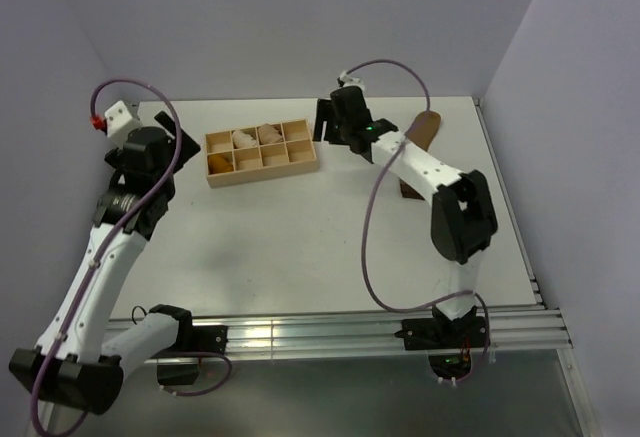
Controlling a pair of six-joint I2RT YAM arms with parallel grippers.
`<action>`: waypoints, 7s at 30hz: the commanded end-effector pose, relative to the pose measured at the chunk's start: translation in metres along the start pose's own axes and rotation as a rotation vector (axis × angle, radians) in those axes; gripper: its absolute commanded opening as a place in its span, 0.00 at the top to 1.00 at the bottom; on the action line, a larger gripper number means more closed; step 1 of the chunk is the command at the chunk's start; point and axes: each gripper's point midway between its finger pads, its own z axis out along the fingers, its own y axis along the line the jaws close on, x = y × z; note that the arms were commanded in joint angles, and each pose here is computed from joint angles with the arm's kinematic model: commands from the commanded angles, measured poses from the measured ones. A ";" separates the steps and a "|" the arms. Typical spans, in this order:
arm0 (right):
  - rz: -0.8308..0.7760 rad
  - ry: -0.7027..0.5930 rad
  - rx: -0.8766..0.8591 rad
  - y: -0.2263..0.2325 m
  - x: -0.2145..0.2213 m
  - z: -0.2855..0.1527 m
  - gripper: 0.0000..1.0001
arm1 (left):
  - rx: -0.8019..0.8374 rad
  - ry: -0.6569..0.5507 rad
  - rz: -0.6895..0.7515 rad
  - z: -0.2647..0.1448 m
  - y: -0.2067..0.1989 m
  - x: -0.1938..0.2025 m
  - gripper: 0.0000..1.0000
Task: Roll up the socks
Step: Adjust the sock at the center of the board, then roll the sock at the center of the board.
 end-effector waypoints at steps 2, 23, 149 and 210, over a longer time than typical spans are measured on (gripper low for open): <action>0.003 -0.110 0.099 -0.034 -0.031 -0.058 0.21 | 0.073 -0.136 0.061 -0.026 0.011 -0.027 0.01; 0.244 0.167 0.451 -0.261 0.046 -0.063 0.46 | 0.248 -0.223 0.029 -0.063 0.036 0.005 0.01; -0.814 0.274 -0.342 0.064 0.243 -0.142 0.49 | 0.334 0.219 0.130 -0.042 -0.001 0.110 0.01; -0.769 0.409 -0.391 0.076 0.291 -0.113 0.98 | 0.385 0.352 0.072 -0.047 -0.008 0.140 0.02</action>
